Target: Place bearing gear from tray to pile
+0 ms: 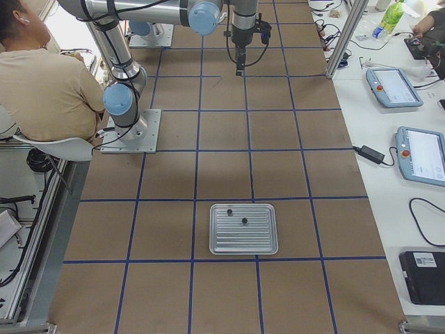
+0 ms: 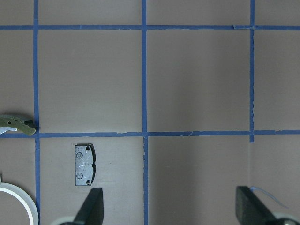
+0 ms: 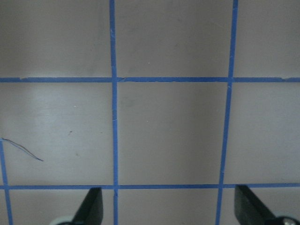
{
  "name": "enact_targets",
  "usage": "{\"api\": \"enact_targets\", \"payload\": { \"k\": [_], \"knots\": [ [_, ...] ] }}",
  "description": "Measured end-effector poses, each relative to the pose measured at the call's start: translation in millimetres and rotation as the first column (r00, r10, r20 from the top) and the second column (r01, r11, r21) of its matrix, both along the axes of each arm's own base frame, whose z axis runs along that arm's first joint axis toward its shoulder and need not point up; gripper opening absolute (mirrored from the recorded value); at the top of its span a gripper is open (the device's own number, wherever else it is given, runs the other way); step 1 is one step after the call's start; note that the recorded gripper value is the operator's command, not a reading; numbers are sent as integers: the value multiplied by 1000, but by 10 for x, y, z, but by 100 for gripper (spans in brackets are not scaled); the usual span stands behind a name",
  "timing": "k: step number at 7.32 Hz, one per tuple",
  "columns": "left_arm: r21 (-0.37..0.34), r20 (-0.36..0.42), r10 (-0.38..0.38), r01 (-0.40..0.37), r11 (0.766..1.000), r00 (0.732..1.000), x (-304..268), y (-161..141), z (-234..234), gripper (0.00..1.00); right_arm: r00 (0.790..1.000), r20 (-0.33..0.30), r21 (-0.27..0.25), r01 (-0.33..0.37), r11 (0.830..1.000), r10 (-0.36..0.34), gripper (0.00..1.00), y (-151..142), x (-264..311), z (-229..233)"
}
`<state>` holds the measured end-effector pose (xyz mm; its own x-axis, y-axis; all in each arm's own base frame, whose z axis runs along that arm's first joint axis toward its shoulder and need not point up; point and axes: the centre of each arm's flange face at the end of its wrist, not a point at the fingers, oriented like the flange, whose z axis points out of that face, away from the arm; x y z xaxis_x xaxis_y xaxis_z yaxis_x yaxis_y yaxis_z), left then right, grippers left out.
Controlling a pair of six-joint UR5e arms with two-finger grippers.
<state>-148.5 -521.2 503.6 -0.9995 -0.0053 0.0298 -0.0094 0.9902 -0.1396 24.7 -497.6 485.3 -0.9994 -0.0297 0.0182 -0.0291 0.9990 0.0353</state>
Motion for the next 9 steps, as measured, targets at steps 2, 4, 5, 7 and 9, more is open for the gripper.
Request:
{"api": "enact_targets", "payload": {
  "k": [2, 4, 5, 7, 9],
  "knots": [
    [0, 0, 0, 0, 1000, 1000, 1, 0, 0, 100, 995, 8, 0, -102, 995, 102, 100, -73, -905, -93],
    [0, 0, 0, 0, 1000, 1000, 0, 0, 0, 100, 984, -2, -11, -176, 984, 176, 100, -152, -1950, -367],
    [0, 0, 0, 0, 1000, 1000, -1, 0, 2, 100, 979, -21, -14, -204, 979, 203, 100, -185, -2493, -573],
    [-1, 0, 0, 0, 1000, 1000, -2, 0, 5, 100, 960, -67, -7, -272, 962, 271, 100, -250, -3280, -1027],
    [-1, 0, 0, 0, 1000, 1000, -2, 0, 5, 100, 952, -59, 0, -300, 954, 299, 100, -220, -3828, -1516]
  ]
}}
